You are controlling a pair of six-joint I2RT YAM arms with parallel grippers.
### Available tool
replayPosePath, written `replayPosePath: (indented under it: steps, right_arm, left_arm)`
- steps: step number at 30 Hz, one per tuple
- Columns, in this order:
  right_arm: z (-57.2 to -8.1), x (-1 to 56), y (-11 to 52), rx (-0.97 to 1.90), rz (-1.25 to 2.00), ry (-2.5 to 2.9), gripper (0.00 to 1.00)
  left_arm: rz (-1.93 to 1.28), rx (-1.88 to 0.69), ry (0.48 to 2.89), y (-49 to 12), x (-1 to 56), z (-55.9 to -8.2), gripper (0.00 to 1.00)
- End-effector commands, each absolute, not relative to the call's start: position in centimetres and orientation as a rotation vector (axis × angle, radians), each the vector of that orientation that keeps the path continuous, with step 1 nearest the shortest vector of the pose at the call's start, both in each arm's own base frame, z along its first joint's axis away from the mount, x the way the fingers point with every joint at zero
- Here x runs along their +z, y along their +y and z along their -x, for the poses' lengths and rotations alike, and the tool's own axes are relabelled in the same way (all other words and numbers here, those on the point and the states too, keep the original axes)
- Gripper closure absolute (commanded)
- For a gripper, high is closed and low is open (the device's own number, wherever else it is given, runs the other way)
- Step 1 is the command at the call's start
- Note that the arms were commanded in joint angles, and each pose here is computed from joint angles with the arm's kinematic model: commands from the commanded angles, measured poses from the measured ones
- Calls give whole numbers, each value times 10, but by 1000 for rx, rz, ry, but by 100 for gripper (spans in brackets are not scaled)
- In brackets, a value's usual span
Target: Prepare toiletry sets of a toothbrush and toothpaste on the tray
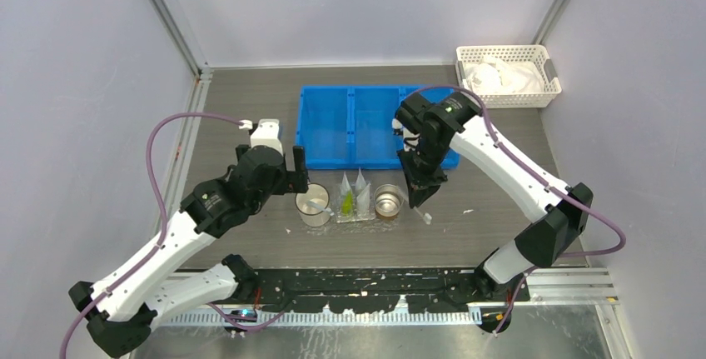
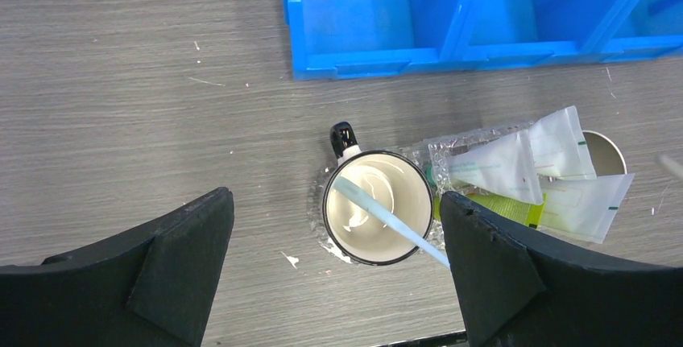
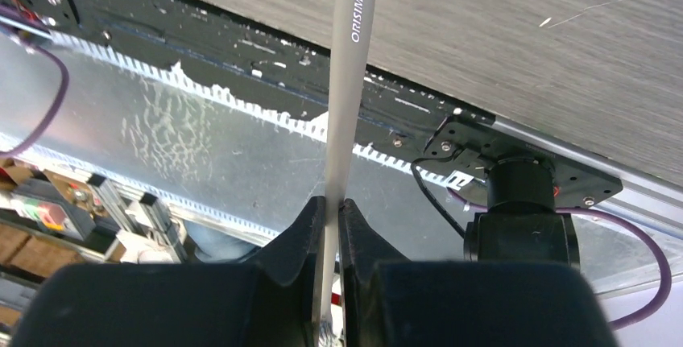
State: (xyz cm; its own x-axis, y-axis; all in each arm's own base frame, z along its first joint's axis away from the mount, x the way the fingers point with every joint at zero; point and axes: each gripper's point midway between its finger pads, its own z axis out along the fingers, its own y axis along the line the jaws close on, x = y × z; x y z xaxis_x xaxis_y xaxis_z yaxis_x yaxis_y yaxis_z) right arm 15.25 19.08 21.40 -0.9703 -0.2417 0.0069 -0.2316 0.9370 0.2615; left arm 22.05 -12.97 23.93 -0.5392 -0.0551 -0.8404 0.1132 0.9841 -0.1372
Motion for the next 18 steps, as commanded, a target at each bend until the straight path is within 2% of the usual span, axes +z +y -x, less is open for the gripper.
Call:
replayPosePath:
  steps: [1,7,18]
  right_arm:
    - [-133,217,199,-442,-394,-2988,87]
    - [-132,206,209,-434,-419,-2963,87]
    - [-144,150,232,-461,-415,-2888,87]
  left_arm:
    - [-8,-262,2089,-134,248,-224,0]
    - [-3,-248,2082,-129,249,-223,0]
    - [-3,-240,2089,-127,244,-221,0]
